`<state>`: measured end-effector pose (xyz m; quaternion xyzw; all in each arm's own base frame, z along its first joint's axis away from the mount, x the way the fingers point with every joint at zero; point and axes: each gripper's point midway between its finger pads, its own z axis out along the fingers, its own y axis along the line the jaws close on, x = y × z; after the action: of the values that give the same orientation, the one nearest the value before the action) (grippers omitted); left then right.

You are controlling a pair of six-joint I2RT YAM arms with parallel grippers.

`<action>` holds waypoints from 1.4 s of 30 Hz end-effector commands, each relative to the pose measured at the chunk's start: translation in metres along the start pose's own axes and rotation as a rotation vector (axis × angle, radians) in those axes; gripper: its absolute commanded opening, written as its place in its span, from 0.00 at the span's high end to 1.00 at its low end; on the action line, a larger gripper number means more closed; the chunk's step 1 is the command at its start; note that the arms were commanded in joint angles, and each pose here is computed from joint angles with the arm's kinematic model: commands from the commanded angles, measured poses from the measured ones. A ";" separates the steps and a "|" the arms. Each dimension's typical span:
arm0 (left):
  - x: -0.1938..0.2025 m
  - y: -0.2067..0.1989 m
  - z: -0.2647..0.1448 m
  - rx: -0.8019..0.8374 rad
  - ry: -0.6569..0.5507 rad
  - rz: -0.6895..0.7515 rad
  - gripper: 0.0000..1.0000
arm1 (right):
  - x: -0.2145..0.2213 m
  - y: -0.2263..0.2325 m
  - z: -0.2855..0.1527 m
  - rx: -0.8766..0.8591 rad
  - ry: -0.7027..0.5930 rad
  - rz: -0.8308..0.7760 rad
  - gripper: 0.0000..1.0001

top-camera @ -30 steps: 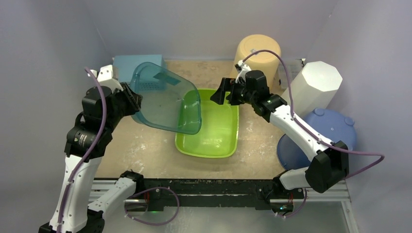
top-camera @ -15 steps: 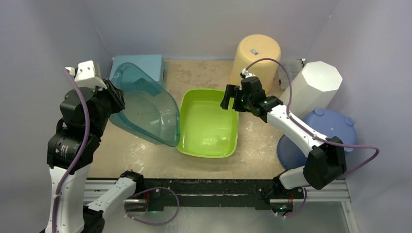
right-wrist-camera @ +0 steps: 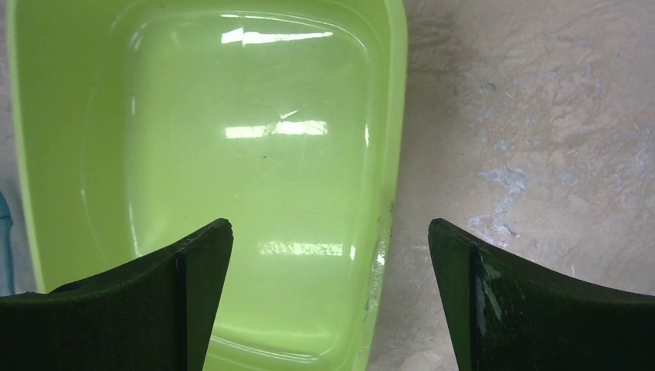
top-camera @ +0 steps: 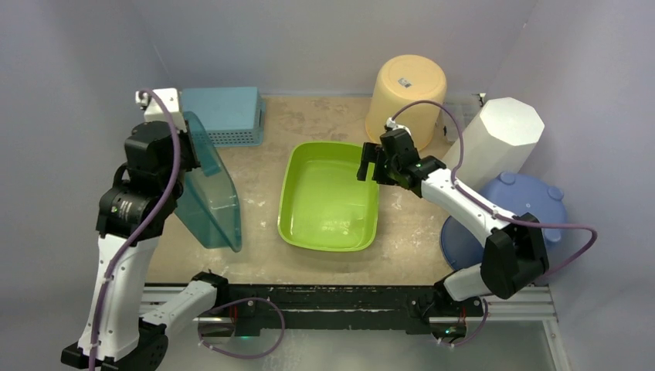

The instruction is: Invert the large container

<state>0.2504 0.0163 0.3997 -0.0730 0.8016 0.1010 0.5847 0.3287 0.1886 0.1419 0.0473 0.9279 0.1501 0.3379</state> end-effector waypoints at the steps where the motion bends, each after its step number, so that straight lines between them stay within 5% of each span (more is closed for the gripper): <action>1: 0.018 -0.005 0.019 -0.009 0.016 0.065 1.00 | 0.017 -0.018 0.008 0.079 0.037 0.008 0.01; 8: 0.028 -0.012 0.029 0.021 0.019 0.125 1.00 | 0.041 -0.021 0.027 0.072 0.116 -0.005 0.02; 11: 0.031 -0.017 0.032 0.046 0.021 0.139 1.00 | 0.054 -0.026 0.039 0.089 0.158 -0.010 0.11; 18: 0.026 -0.033 0.033 0.127 -0.003 0.161 1.00 | 0.058 -0.043 0.048 0.164 0.142 -0.020 0.49; 24: 0.035 -0.045 0.031 0.167 0.011 0.165 1.00 | 0.059 -0.058 0.034 0.224 0.118 -0.027 0.99; 42: 0.090 -0.134 0.013 0.308 0.082 0.150 1.00 | -0.003 -0.059 -0.047 0.243 -0.119 -0.018 1.00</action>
<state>0.2767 -0.0925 0.3593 0.0757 0.7867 0.0117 0.6125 0.2905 0.1271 0.1094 0.0667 0.9432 0.0268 0.3245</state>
